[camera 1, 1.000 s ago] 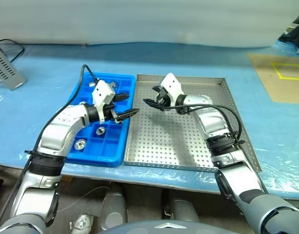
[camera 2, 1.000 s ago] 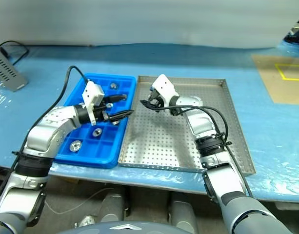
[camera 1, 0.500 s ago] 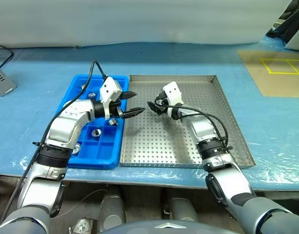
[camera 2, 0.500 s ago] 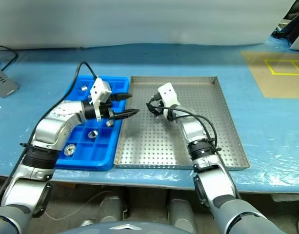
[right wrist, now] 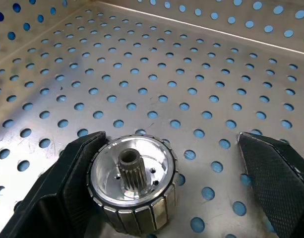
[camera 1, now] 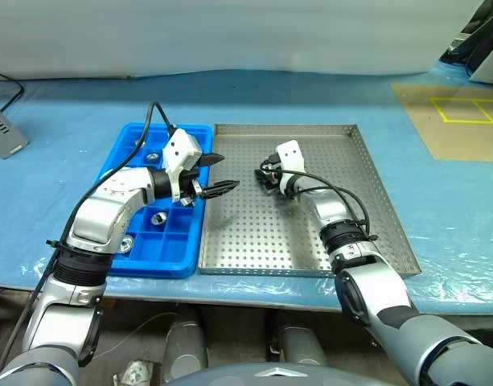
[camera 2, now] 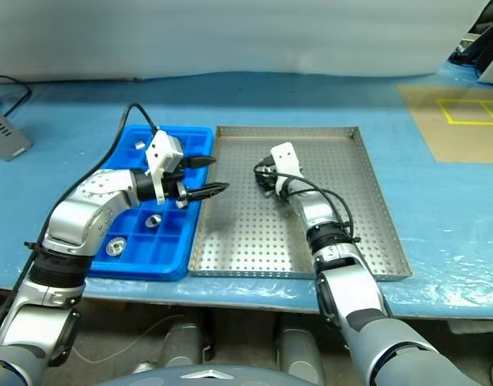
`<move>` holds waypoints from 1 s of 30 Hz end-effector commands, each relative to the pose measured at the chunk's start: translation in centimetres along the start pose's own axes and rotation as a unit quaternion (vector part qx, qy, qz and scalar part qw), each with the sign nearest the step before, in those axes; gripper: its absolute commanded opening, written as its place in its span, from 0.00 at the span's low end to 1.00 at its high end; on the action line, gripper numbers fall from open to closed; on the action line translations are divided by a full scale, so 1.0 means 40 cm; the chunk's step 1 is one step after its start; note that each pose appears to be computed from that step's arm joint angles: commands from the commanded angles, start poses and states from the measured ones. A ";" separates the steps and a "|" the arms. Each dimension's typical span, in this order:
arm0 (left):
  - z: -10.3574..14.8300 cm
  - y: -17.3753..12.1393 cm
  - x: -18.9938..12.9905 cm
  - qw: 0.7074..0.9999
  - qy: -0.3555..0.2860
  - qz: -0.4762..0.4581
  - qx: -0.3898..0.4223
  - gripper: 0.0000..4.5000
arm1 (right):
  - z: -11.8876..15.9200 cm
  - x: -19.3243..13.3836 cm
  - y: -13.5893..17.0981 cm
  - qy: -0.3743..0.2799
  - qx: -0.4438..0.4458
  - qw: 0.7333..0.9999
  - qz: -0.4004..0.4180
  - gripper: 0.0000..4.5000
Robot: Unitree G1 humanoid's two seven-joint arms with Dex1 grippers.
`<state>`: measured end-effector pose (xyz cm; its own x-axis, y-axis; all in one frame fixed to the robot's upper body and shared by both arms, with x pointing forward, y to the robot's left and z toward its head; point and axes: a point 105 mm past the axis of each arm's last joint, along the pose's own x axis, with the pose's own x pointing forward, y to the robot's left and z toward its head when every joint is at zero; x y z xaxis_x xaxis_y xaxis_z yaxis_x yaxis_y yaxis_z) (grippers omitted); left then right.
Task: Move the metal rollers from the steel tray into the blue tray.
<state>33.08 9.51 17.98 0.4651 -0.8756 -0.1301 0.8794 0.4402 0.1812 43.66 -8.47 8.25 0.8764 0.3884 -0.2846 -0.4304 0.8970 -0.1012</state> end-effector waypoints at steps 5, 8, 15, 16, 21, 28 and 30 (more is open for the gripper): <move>0.015 0.014 -0.023 1.000 -0.010 0.016 0.015 0.85 | 0.009 0.005 0.023 -0.004 -0.007 1.000 0.026 0.80; 0.000 0.016 -0.034 1.000 -0.006 0.018 0.012 0.85 | 0.040 -0.001 0.019 -0.028 -0.011 0.999 0.031 0.75; -0.024 0.023 -0.059 1.000 0.000 0.022 0.007 0.85 | 0.128 -0.036 0.058 -0.085 -0.036 0.991 0.096 0.39; -0.024 0.023 -0.062 1.000 0.000 0.022 0.006 0.85 | 0.146 -0.046 0.070 -0.095 -0.043 0.988 0.112 0.38; -0.029 0.022 -0.072 1.000 0.005 0.025 0.004 0.85 | 0.184 -0.073 0.094 -0.103 -0.080 0.981 0.147 0.38; 0.014 0.030 -0.130 0.998 -0.001 0.056 0.010 0.85 | 0.290 -0.147 0.207 -0.145 -0.091 0.938 0.303 0.38; 0.020 0.022 -0.165 0.998 0.003 0.062 0.011 0.85 | 0.293 -0.182 0.265 -0.140 -0.102 0.908 0.381 0.38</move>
<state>31.55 14.77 18.09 0.5625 -0.8139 -0.1453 0.8238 0.5368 0.1821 37.58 -1.41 18.13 0.4666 0.8735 -0.1392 -0.8830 0.4509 -0.1304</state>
